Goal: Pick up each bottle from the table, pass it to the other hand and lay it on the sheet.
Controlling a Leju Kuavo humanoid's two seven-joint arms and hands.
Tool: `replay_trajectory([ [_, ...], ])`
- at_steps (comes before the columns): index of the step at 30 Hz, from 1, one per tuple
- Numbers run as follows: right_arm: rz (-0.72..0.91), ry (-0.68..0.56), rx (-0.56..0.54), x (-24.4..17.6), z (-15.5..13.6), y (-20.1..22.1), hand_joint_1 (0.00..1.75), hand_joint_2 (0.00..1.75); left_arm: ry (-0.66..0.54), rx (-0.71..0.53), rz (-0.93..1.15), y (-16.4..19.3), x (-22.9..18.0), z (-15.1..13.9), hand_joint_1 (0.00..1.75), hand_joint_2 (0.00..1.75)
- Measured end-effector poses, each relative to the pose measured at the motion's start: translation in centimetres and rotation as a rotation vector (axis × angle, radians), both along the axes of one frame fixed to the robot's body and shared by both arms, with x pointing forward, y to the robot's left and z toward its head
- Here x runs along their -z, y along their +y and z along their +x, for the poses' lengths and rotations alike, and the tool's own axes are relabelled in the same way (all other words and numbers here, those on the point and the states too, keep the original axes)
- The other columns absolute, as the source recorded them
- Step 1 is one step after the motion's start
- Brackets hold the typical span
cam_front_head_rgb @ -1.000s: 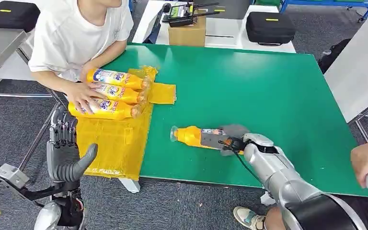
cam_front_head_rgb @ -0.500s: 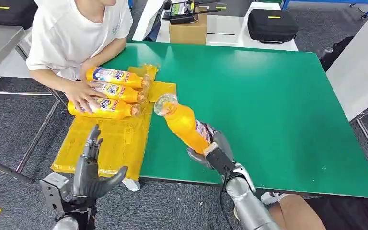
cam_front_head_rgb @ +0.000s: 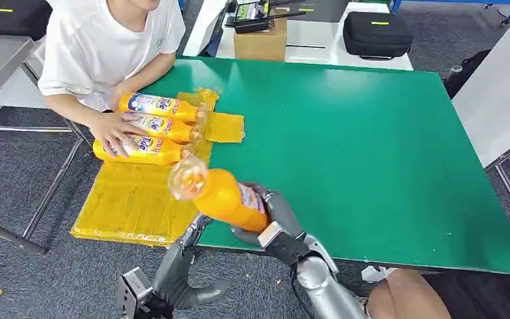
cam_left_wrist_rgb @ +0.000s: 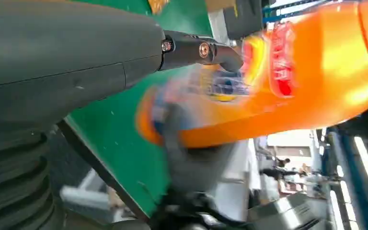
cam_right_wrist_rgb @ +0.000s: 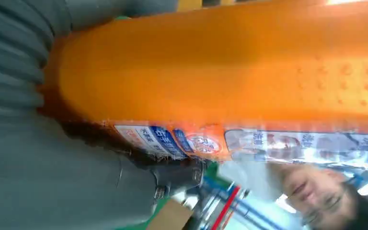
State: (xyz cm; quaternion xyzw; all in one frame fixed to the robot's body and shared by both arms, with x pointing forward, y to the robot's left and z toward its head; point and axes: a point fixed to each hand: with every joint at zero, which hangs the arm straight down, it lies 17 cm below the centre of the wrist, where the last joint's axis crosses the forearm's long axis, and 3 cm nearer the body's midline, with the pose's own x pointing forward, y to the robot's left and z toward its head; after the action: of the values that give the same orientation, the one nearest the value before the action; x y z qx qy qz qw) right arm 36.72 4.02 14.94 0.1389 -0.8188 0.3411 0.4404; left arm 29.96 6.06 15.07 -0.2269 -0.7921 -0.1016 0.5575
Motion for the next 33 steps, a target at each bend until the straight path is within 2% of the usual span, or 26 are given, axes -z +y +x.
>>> replay_trajectory([
  [9,-0.027,-0.043,-0.122,0.7,-4.6,5.0,1.75,1.75,0.069,-0.105,-0.114,1.0,-1.2,3.6,0.00,1.75],
  [18,-0.020,-0.039,-0.162,0.6,-5.9,6.4,1.71,1.75,0.117,-0.150,-0.152,1.7,-0.7,4.5,0.00,1.75],
  [19,-0.021,-0.040,-0.171,0.5,-6.0,6.7,1.19,1.75,0.119,-0.150,-0.161,1.7,-0.6,4.5,1.61,1.75],
  [20,-0.027,-0.041,-0.177,0.5,-6.1,6.9,0.05,1.75,0.120,-0.144,-0.177,1.7,-0.8,4.4,1.75,1.75],
  [21,-0.034,-0.040,-0.183,0.5,-6.0,7.0,0.00,1.75,0.122,-0.134,-0.195,1.7,-0.9,4.4,1.75,1.75],
  [23,-0.058,-0.039,-0.190,0.9,-6.1,7.4,0.00,1.75,0.130,-0.114,-0.238,1.8,-1.2,4.3,1.75,1.75],
  [24,-0.066,-0.048,-0.184,1.1,-6.2,7.5,0.00,0.00,0.144,-0.102,-0.265,1.9,-1.2,4.4,1.75,1.75],
  [33,-0.095,-0.041,-0.154,2.0,-6.2,7.7,0.00,0.00,0.203,-0.070,-0.413,3.4,-1.3,4.7,1.75,1.75],
])
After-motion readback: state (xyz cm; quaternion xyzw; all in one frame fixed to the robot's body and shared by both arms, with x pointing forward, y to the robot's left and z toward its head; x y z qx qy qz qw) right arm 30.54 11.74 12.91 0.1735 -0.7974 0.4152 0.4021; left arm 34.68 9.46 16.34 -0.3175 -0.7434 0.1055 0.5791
